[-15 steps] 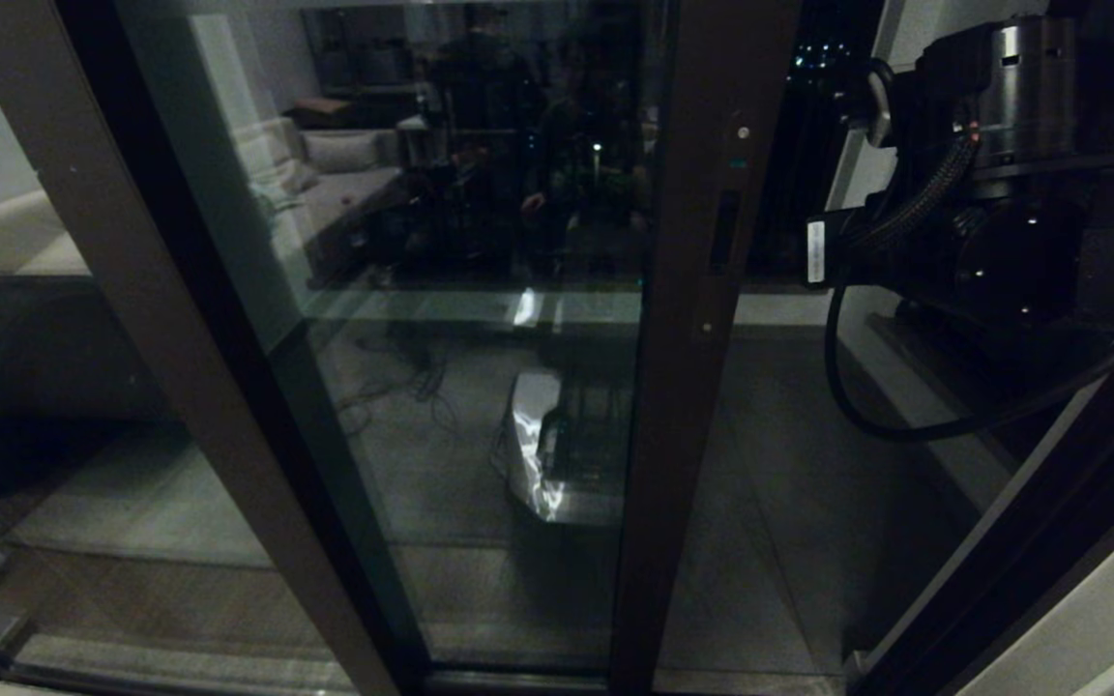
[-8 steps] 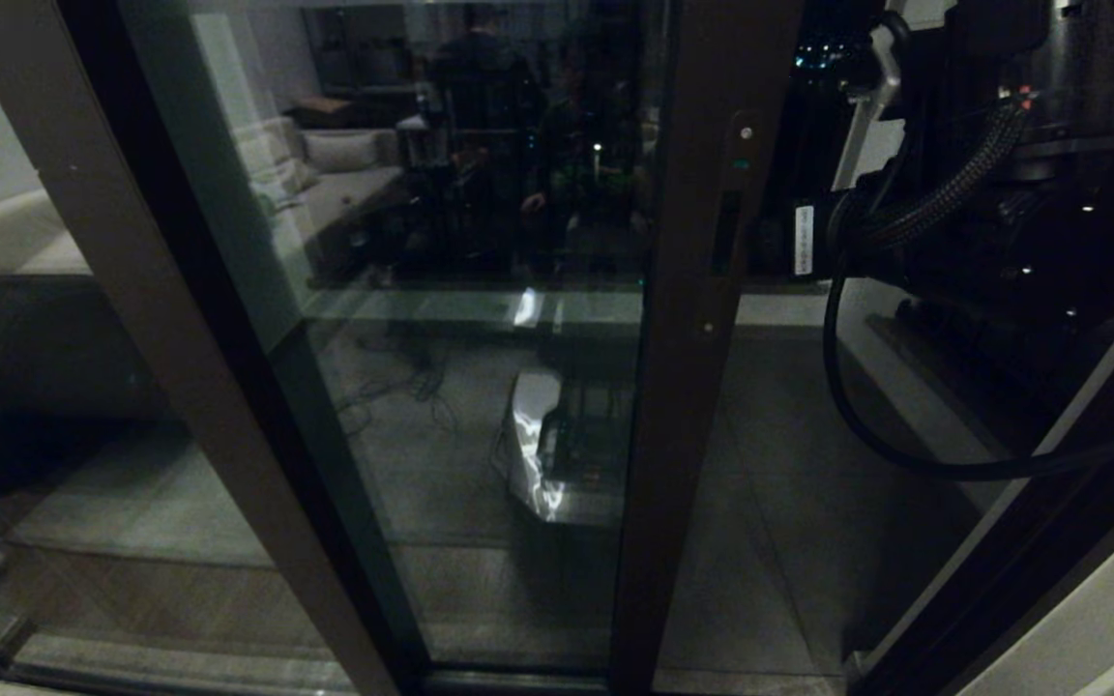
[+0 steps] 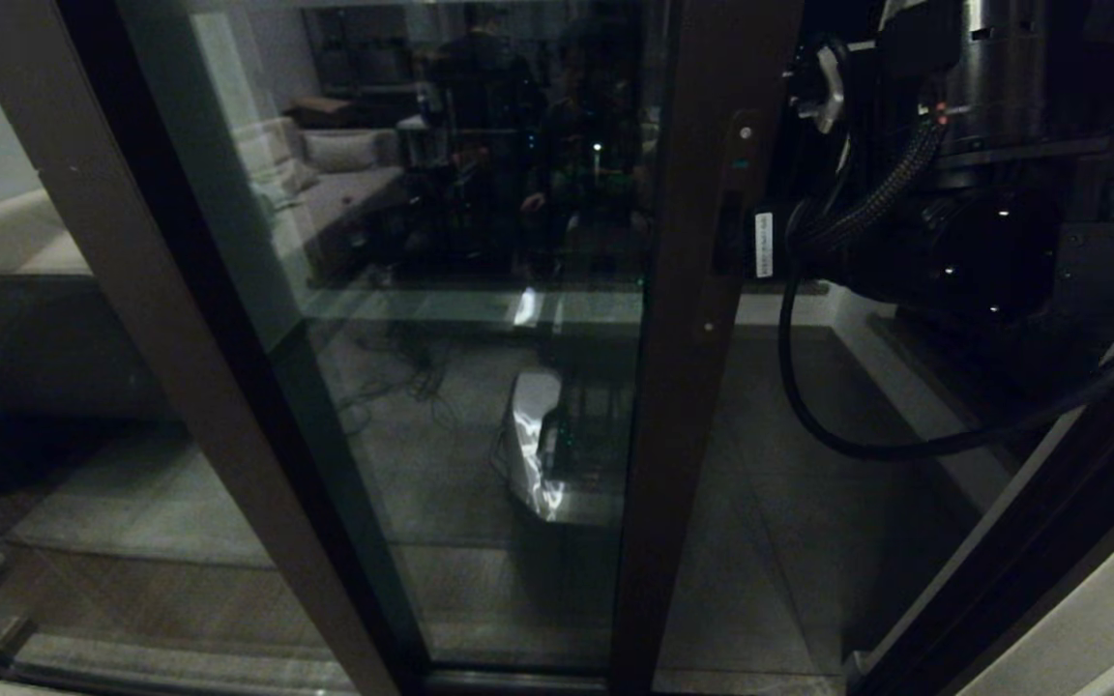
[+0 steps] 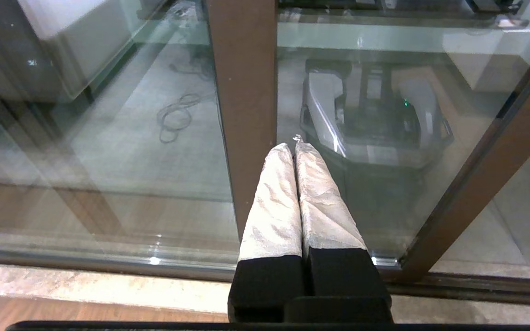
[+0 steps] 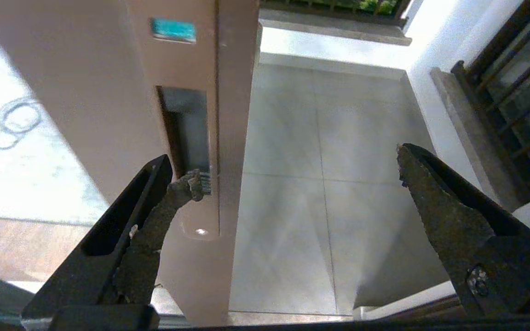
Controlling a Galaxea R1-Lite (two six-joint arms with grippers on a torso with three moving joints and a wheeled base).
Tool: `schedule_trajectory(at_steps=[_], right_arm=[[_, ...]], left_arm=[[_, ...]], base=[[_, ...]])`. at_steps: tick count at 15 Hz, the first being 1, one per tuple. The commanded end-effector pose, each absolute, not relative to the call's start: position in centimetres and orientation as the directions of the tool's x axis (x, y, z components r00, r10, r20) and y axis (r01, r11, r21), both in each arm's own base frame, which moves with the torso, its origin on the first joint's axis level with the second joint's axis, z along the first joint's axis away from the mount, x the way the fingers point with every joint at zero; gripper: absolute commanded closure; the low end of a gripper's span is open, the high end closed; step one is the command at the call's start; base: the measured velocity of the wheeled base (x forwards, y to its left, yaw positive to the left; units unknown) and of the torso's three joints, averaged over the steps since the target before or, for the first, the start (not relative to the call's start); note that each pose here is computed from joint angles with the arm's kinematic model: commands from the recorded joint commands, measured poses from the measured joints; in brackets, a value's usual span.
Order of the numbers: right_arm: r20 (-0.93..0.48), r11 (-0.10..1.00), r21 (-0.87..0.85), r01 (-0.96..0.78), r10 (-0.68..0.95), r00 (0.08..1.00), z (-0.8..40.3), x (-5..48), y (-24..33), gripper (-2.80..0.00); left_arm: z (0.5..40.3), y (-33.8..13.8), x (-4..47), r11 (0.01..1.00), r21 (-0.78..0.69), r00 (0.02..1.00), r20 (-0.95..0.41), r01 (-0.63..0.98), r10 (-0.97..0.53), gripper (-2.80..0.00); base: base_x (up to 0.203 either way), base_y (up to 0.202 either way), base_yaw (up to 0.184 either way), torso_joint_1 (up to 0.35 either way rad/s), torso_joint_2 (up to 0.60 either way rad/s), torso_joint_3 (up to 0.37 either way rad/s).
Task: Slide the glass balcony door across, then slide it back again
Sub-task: Close the slid door
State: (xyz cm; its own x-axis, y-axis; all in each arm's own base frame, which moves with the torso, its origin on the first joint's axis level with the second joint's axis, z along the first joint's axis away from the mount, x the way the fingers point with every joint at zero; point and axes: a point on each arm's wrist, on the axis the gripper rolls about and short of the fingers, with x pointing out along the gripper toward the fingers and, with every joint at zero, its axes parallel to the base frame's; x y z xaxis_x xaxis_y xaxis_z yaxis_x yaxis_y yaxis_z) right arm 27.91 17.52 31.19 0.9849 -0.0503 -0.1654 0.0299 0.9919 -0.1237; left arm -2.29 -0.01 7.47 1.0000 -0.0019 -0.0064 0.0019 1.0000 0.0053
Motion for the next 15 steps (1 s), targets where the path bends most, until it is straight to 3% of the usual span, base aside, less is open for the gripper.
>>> schedule_trajectory(at_steps=[1,15], right_arm=[[-0.178,0.99,-0.135,0.051,-0.075,0.981,30.6,28.8,17.3,-2.8],[-0.187,0.979,-0.151,0.139,-0.166,0.968,30.3,30.1,14.5,-2.8]], left_arm=[[7.4,0.0,-2.3,1.0,0.006,1.0,-0.008,0.002,-0.002,0.0],[7.4,0.0,-2.3,1.0,0.006,1.0,-0.008,0.002,-0.002,0.0]], base=[[0.0,0.0,0.0,0.0,0.0,0.0],[0.0,0.0,0.0,0.0,0.0,0.0]])
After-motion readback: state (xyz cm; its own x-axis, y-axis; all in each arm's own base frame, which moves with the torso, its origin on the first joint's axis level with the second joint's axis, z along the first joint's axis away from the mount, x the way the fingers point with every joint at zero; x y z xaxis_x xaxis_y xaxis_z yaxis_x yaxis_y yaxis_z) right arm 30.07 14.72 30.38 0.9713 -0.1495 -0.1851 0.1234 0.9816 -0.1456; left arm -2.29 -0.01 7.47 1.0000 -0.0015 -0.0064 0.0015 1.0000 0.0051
